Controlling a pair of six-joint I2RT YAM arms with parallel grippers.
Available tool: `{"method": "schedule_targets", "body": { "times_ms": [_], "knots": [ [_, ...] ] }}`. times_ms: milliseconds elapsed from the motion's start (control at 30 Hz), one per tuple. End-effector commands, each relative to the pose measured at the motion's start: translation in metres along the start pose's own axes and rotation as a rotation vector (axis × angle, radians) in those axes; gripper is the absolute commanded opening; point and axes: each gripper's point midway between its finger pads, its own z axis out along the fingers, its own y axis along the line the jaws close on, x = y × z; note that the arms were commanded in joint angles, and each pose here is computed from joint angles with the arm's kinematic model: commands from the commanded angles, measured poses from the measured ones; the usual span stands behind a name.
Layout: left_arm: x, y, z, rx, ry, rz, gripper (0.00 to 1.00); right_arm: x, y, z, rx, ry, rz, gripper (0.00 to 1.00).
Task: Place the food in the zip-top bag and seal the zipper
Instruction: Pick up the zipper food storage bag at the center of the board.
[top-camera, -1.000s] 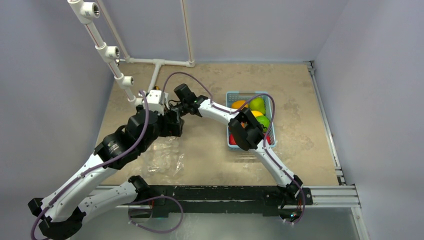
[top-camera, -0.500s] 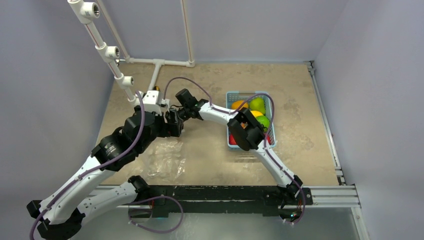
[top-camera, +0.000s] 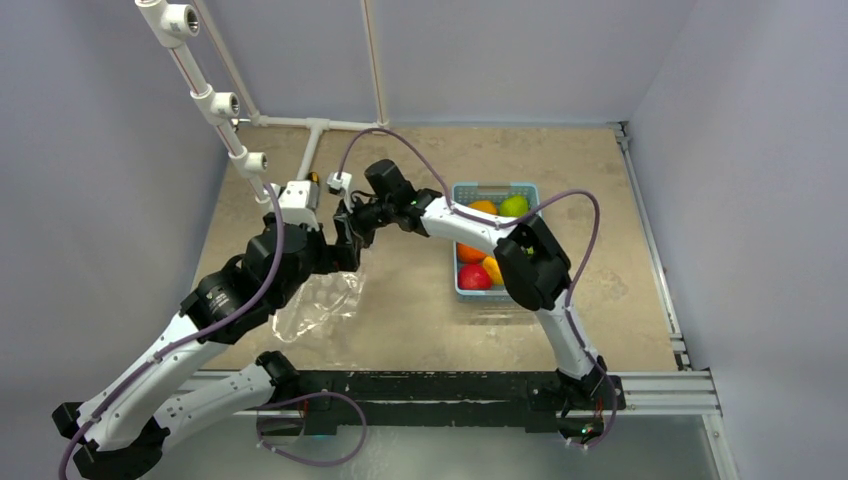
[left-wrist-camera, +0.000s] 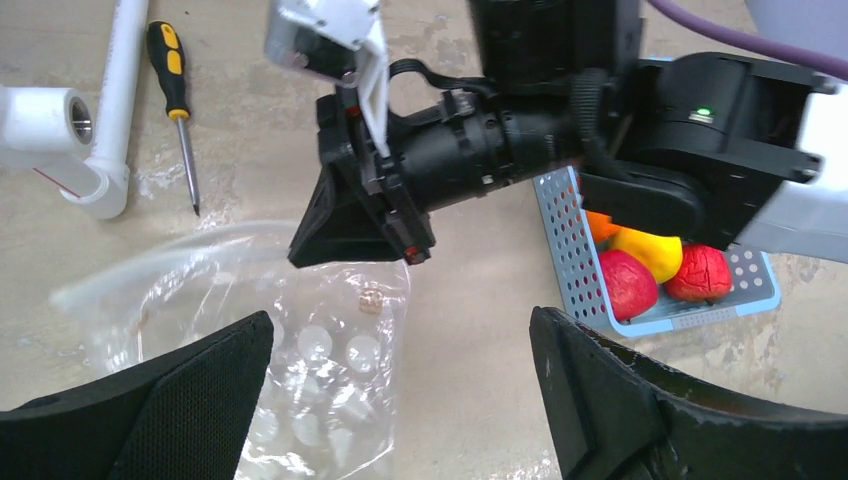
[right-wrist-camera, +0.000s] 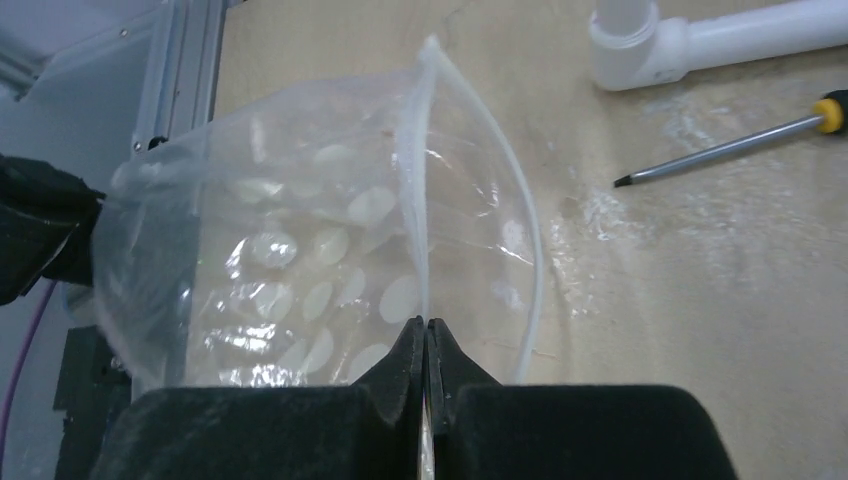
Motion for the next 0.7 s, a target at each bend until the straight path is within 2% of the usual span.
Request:
{"method": "schedule_targets", "body": {
  "times_ms": [0, 400, 667],
  "knots": [
    [-0.023, 0.001, -0.007, -0.027, -0.063, -0.065, 0.99, -0.044, -0.001, -0.025, 0.156, -0.11, -0.029, 0.0],
    [-0.038, 0.003, -0.004, -0.097, -0.074, -0.119, 0.99, -0.079, 0.008, -0.076, 0.335, -0.226, -0.024, 0.0],
    [-0.046, 0.001, 0.003, -0.146, -0.07, -0.146, 0.98, -0.087, 0.019, -0.11, 0.425, -0.306, -0.015, 0.0]
  ]
}}
